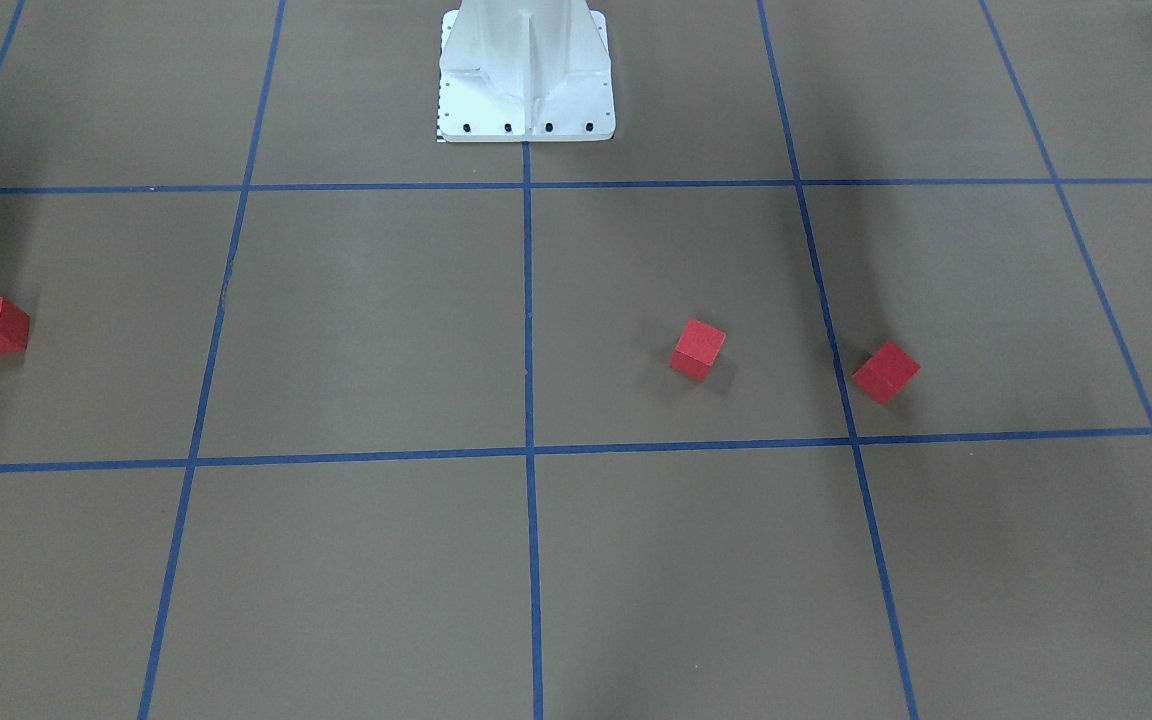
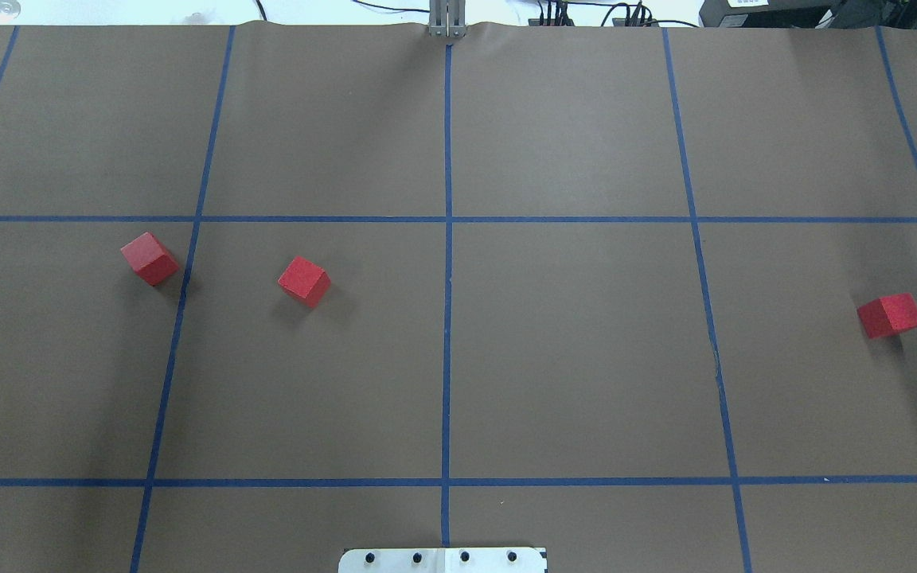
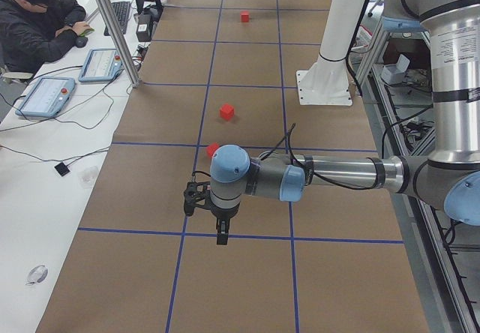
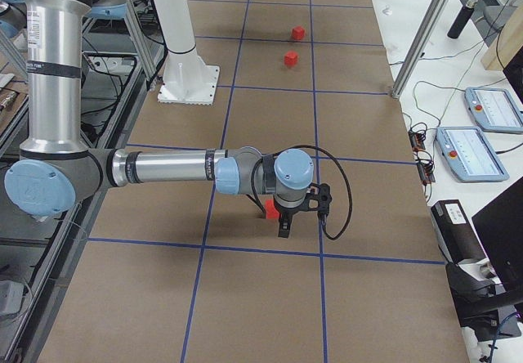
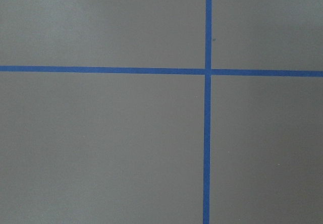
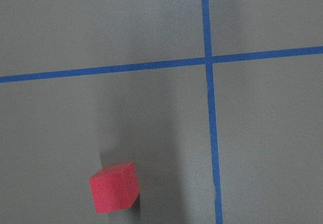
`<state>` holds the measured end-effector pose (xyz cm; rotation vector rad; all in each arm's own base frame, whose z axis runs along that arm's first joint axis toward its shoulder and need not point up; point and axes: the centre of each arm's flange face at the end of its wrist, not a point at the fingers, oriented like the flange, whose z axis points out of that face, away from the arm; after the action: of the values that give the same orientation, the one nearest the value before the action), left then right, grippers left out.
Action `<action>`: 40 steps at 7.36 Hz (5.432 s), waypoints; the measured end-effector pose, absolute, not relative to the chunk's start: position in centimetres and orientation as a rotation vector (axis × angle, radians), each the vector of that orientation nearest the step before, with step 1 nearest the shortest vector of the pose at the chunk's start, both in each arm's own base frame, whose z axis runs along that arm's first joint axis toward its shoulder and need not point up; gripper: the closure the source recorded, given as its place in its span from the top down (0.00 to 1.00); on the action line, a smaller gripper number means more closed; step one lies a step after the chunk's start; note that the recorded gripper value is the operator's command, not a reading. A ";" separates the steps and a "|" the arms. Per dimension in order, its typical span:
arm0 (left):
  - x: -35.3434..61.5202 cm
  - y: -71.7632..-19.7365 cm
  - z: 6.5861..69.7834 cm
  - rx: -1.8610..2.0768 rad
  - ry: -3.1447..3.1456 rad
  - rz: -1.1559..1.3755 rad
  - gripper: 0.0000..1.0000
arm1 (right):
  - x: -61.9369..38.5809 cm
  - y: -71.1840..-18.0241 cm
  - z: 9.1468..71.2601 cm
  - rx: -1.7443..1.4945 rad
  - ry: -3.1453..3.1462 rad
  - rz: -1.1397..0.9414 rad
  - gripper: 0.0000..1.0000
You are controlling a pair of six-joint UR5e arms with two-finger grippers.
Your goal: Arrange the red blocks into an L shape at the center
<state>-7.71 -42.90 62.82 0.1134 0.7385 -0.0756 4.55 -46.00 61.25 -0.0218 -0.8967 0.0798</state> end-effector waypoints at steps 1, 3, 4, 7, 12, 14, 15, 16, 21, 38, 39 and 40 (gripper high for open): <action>-7.7 -43.6 62.1 0.123 0.741 -0.075 1.00 | 4.5 -46.2 61.0 -0.018 -0.897 0.078 0.99; -7.6 -47.6 58.2 0.152 0.743 -0.064 1.00 | 4.5 -46.7 60.5 -0.007 -0.901 0.074 0.99; -6.9 -50.7 54.5 0.149 0.744 -0.047 1.00 | 4.5 -46.9 60.2 -0.003 -0.901 0.072 0.99; 2.8 -55.6 41.8 0.174 0.777 0.089 1.00 | 4.5 -47.0 59.9 0.002 -0.903 0.069 0.99; 29.7 -56.5 26.4 0.110 0.943 0.126 0.99 | 4.4 -47.8 58.8 0.024 -0.905 0.058 0.99; 38.2 -53.7 26.5 0.229 0.913 0.231 0.99 | 4.4 -48.1 58.3 0.032 -0.906 0.054 0.99; 41.3 -52.7 27.5 0.238 0.882 0.258 0.99 | 4.4 -48.3 58.1 0.036 -0.906 0.052 0.99; 43.2 -52.2 28.7 0.228 0.858 0.274 0.99 | 4.4 -48.4 58.0 0.038 -0.906 0.051 0.99; 47.0 -50.4 30.0 0.190 0.843 0.309 0.99 | 4.4 -48.4 58.1 0.038 -0.904 0.050 0.99; 57.1 -55.3 16.5 0.058 0.946 -0.119 0.00 | 4.4 -48.7 58.6 0.031 -0.895 0.053 0.99; 58.4 -55.8 15.7 0.072 0.932 -0.094 0.00 | 4.4 -48.8 58.6 0.031 -0.895 0.053 0.99; 59.7 -55.6 15.7 0.079 0.916 -0.078 0.00 | 4.4 -48.8 58.6 0.032 -0.895 0.053 0.99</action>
<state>59.67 -55.60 15.65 0.0794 0.9164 -0.0783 4.44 -48.83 58.56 0.0318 -0.8953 0.0528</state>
